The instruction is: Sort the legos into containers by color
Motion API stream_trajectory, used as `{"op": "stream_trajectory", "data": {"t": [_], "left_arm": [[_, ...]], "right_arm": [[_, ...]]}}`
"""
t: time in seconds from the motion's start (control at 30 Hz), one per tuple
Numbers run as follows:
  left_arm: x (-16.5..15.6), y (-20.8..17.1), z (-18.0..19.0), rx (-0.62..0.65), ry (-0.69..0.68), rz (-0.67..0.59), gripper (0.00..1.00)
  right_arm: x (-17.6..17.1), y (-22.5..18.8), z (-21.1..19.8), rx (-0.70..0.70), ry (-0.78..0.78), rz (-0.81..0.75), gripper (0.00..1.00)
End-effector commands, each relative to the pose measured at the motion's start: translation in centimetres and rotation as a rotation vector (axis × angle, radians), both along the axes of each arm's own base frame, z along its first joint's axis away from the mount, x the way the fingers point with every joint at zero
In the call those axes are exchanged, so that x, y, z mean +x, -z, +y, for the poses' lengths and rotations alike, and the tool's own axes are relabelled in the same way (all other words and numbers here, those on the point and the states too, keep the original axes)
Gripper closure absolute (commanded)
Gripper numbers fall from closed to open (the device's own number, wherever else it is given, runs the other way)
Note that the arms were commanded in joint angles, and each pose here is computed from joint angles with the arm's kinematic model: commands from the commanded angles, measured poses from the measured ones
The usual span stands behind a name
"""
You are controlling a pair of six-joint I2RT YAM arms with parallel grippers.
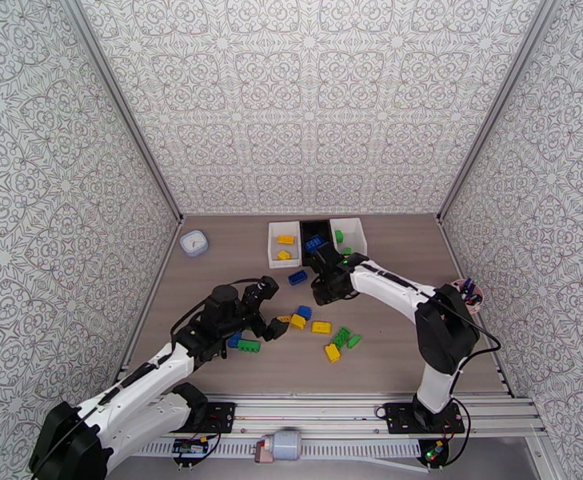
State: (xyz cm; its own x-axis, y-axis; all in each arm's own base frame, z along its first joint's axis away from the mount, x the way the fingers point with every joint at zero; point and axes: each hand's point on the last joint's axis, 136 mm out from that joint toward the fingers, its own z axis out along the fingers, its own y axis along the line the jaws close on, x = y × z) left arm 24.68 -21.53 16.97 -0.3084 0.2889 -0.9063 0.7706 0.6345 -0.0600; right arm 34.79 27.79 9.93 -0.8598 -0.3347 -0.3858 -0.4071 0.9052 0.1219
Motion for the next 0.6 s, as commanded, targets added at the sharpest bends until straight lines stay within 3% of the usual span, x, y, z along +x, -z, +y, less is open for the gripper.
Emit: {"op": "stream_trajectory", "data": {"t": [0.0, 0.23, 0.43, 0.57], "left_arm": [[0.9, -0.6, 1.2, -0.028, -0.093, -0.022, 0.00], [1.4, -0.7, 2.4, -0.017, -0.166, -0.024, 0.00], [1.9, -0.3, 3.7, -0.012, -0.263, 0.025, 0.00], [2.3, 0.2, 4.5, 0.003, -0.317, 0.059, 0.00]], "right_arm": [[4.7, -2.3, 4.0, 0.119, 0.038, -0.123, 0.64], [11.7, -3.7, 8.1, 0.158, 0.030, -0.248, 0.64], [15.7, -2.2, 9.7, 0.116, 0.000, -0.281, 0.63], [17.2, -2.7, 9.9, 0.075, -0.027, -0.308, 0.52]]}}
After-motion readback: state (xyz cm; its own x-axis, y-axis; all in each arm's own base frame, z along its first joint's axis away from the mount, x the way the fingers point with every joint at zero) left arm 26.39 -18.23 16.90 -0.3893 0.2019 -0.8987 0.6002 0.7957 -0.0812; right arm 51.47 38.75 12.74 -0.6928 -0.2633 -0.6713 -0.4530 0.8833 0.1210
